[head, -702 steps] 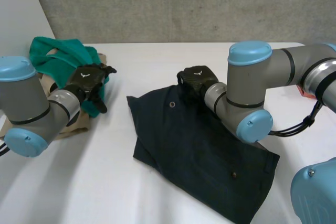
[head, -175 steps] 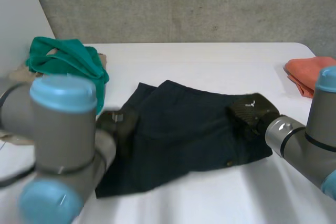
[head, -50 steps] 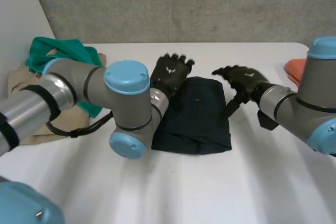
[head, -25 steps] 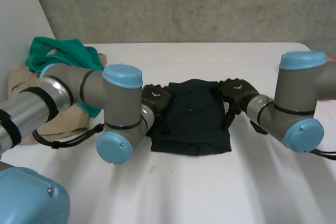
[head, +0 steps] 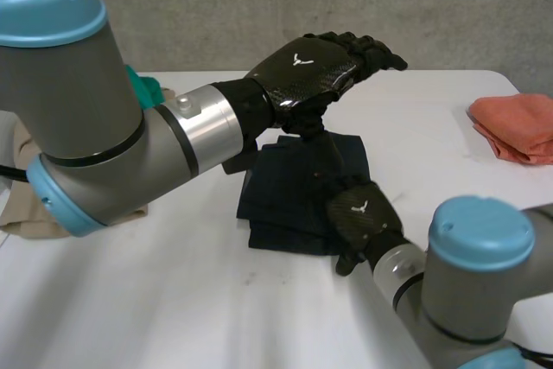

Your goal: Fold the laundry.

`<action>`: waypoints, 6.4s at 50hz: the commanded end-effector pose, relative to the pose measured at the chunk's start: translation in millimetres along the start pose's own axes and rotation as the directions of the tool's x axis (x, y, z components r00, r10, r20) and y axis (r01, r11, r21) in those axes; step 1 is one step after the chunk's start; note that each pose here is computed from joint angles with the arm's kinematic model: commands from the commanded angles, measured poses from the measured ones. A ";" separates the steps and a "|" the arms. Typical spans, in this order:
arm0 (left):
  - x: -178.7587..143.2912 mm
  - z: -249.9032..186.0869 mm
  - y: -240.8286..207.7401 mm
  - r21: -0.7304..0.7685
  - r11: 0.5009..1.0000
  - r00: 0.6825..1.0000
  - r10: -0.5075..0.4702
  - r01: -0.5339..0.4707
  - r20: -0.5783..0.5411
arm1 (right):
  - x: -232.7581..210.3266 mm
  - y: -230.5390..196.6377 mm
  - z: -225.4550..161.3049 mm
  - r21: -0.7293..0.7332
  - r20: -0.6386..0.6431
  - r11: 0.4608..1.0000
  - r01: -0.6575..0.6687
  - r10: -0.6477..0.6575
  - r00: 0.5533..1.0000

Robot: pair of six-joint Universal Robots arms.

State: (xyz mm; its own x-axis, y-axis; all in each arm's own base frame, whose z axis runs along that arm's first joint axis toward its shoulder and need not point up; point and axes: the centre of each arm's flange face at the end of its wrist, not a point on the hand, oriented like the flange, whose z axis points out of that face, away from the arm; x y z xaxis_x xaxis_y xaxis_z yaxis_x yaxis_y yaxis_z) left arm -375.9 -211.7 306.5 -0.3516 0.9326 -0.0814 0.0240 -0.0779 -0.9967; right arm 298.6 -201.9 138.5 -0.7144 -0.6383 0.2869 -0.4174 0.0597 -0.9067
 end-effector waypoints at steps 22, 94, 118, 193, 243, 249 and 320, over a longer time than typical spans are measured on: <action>0.5 -3.1 8.7 -0.027 0.998 0.998 -0.056 0.056 -0.017 | -6.7 27.9 59.2 0.115 -0.101 0.990 0.083 -0.071 0.992; -28.2 -10.1 -14.7 0.077 0.996 0.996 -0.040 0.034 0.079 | 432.3 126.6 122.0 0.530 -0.354 0.845 0.074 0.141 0.924; -24.6 -11.1 -7.8 0.058 0.997 0.996 -0.049 0.044 0.074 | 452.5 165.5 85.2 0.452 -0.406 0.891 0.038 0.168 0.898; -286.9 -97.2 119.4 -0.427 0.813 0.564 0.582 -0.395 0.586 | 87.0 -6.8 -9.6 0.148 -0.046 0.932 0.330 -0.327 0.944; -44.3 -34.7 32.3 -0.039 0.973 0.879 0.224 -0.229 0.421 | 132.3 -31.4 -41.2 -0.128 -0.150 0.982 -0.142 0.122 0.981; -64.7 -57.2 61.3 -0.226 0.929 0.861 0.359 -0.293 0.361 | 105.9 -34.9 -63.5 -0.225 -0.090 0.929 -0.293 0.280 0.956; -98.8 -17.5 158.9 -0.508 0.826 0.871 0.416 -0.243 0.261 | -50.9 7.5 16.2 0.041 -0.002 0.991 0.128 -0.128 0.992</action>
State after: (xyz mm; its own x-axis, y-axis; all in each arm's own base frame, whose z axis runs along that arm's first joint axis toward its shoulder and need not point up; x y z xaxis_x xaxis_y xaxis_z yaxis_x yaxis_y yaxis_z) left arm -323.4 -310.5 136.6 -0.5211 0.7163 -0.4642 0.5929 -0.0874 -0.8005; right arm 340.7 -180.9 113.8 -0.6703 -0.6387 0.3777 -0.4618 -0.0393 -0.8861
